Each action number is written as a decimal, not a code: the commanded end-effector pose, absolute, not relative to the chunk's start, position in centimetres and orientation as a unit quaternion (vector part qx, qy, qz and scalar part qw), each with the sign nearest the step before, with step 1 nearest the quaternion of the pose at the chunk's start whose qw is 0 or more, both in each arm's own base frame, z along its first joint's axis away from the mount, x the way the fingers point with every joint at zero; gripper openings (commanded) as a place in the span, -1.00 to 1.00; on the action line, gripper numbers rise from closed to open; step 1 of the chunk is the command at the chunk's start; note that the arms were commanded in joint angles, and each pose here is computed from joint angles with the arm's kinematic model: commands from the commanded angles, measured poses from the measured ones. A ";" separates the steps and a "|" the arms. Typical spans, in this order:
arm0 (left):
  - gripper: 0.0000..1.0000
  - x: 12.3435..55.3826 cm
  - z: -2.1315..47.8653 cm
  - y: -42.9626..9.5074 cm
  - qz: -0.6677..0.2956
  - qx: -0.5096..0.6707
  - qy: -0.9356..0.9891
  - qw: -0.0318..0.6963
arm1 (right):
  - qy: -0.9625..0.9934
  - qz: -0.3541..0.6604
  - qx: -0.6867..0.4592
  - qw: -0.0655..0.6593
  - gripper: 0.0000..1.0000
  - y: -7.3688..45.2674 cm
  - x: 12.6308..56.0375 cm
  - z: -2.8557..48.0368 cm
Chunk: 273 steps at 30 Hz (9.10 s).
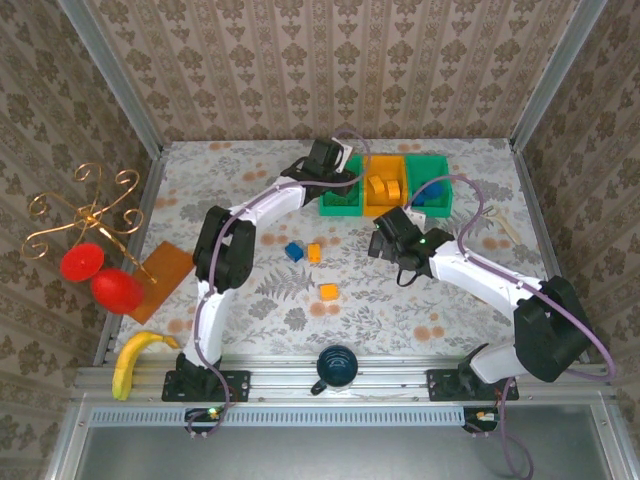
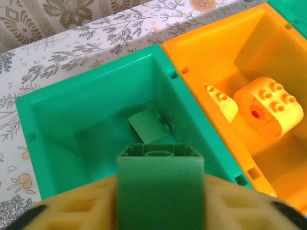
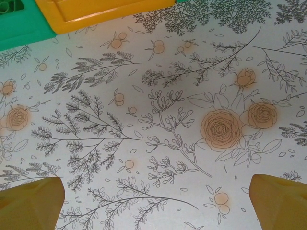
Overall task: Sort the legos into containers by color
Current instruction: Place the lego in the container, then pick up the lego from the center of the table, then place the lego in the container, then pick up the lego from the bottom-center of the table.
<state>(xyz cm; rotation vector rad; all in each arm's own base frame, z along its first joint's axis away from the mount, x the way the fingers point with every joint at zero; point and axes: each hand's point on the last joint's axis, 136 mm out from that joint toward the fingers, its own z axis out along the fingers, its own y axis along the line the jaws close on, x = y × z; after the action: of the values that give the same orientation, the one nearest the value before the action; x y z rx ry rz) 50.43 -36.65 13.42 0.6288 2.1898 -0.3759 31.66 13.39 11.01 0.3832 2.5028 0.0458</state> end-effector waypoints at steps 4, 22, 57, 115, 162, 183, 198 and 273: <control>0.13 50.7 15.4 -36.2 -0.149 0.243 0.864 0.415 | 0.944 0.026 0.130 0.303 1.00 14.9 31.7 11.4; 0.78 44.5 22.2 -27.2 -0.128 0.156 0.852 0.482 | 0.950 0.073 0.043 0.300 0.96 22.0 32.3 12.2; 1.00 32.5 13.5 -13.9 -0.086 0.001 0.890 0.448 | 0.974 0.123 -0.065 0.180 0.35 33.4 36.4 5.4; 1.00 33.0 11.8 -12.7 -0.124 -0.029 0.900 0.417 | 0.958 0.031 -0.004 0.283 -0.62 22.6 43.0 13.4; 1.00 32.7 12.0 -12.9 -0.134 -0.028 0.902 0.411 | 0.954 -0.003 0.056 0.293 0.14 13.2 54.0 12.0; 1.00 32.4 12.6 -12.7 -0.140 -0.035 0.896 0.421 | 0.965 0.019 -0.010 0.261 0.50 20.5 39.6 13.7; 1.00 31.7 12.6 -11.3 -0.123 -0.050 0.895 0.427 | 0.982 0.032 -0.047 0.182 0.87 26.3 29.3 9.4; 1.00 32.2 11.3 -10.9 -0.132 -0.057 0.901 0.409 | 0.981 -0.006 -0.026 0.192 -0.37 23.3 32.6 9.5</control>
<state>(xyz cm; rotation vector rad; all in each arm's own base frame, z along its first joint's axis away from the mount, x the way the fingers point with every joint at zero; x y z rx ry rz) 32.15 -11.00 11.38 -0.1188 2.2685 -0.3171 31.10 25.93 7.29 -0.1011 2.8272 0.0420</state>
